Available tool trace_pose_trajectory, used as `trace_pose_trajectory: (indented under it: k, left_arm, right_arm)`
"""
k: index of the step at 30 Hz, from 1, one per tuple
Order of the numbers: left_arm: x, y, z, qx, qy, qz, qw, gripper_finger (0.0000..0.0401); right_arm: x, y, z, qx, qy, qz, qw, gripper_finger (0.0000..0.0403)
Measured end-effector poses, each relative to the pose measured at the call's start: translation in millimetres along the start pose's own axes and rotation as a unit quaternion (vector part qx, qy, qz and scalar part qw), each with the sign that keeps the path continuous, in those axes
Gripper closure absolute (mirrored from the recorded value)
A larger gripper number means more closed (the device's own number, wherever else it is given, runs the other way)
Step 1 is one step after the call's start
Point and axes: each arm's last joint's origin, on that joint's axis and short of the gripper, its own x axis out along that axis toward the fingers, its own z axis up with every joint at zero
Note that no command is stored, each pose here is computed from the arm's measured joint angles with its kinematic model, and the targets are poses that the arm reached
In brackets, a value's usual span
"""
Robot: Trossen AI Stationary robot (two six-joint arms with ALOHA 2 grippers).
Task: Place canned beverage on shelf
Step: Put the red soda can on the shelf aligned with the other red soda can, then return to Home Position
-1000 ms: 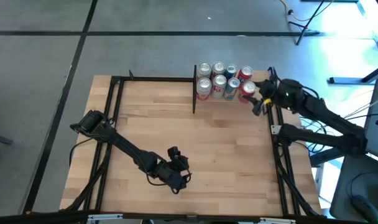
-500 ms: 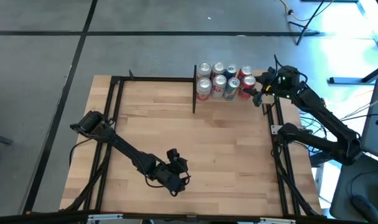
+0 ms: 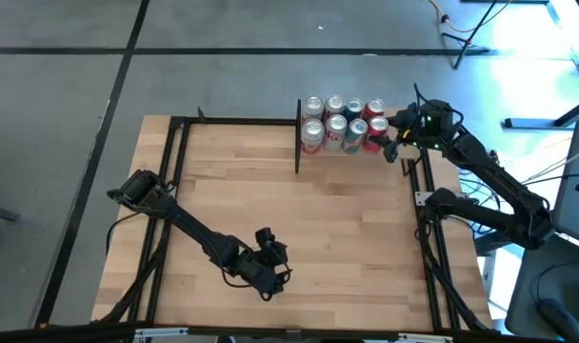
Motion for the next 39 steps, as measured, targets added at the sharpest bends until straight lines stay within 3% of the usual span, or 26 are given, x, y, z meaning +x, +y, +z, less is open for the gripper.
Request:
trace_pose_trajectory:
  k: [6,8,16,23,26,29,36,39]
  left_arm:
    - [0.0,0.0,0.0,0.0,0.0,0.0,1.0,0.0069]
    - [0.0,0.0,0.0,0.0,0.0,0.0,1.0,0.0069]
    - [0.1,0.1,0.1,0.001,0.0,0.0,1.0,0.0069]
    - [2.4,-0.2,12.3,-0.019,-0.053,0.002,0.998,0.0069]
    - [6.1,3.8,17.9,-0.026,-0.057,-0.004,0.998,0.0076]
    - [7.0,3.1,22.9,-0.004,-0.069,-0.021,0.997,0.0101]
    - [-7.4,1.2,39.8,0.074,-0.117,-0.045,0.989,0.0208]
    - [-23.7,2.0,48.1,0.12,-0.135,-0.047,0.982,0.0256]
  right_arm:
    - [-1.1,0.4,0.3,0.006,-0.002,0.0,1.0,0.0031]
    - [-3.8,0.7,2.5,0.007,-0.008,-0.001,1.0,0.0014]
    - [-42.4,5.2,35.9,-0.007,-0.059,-0.005,0.998,0.0039]
    - [-59.6,25.3,62.2,0.012,-0.113,0.1,0.989,0.0058]
    - [-54.6,41.2,64.5,0.003,-0.124,0.152,0.981,0.0097]
    - [-46.6,58.9,59.4,-0.007,-0.115,0.181,0.977,0.0164]
    - [-29.1,95.8,33.0,-0.03,-0.068,0.195,0.978,0.035]
    - [-24.4,110.0,16.4,-0.043,-0.067,0.228,0.97,0.0394]
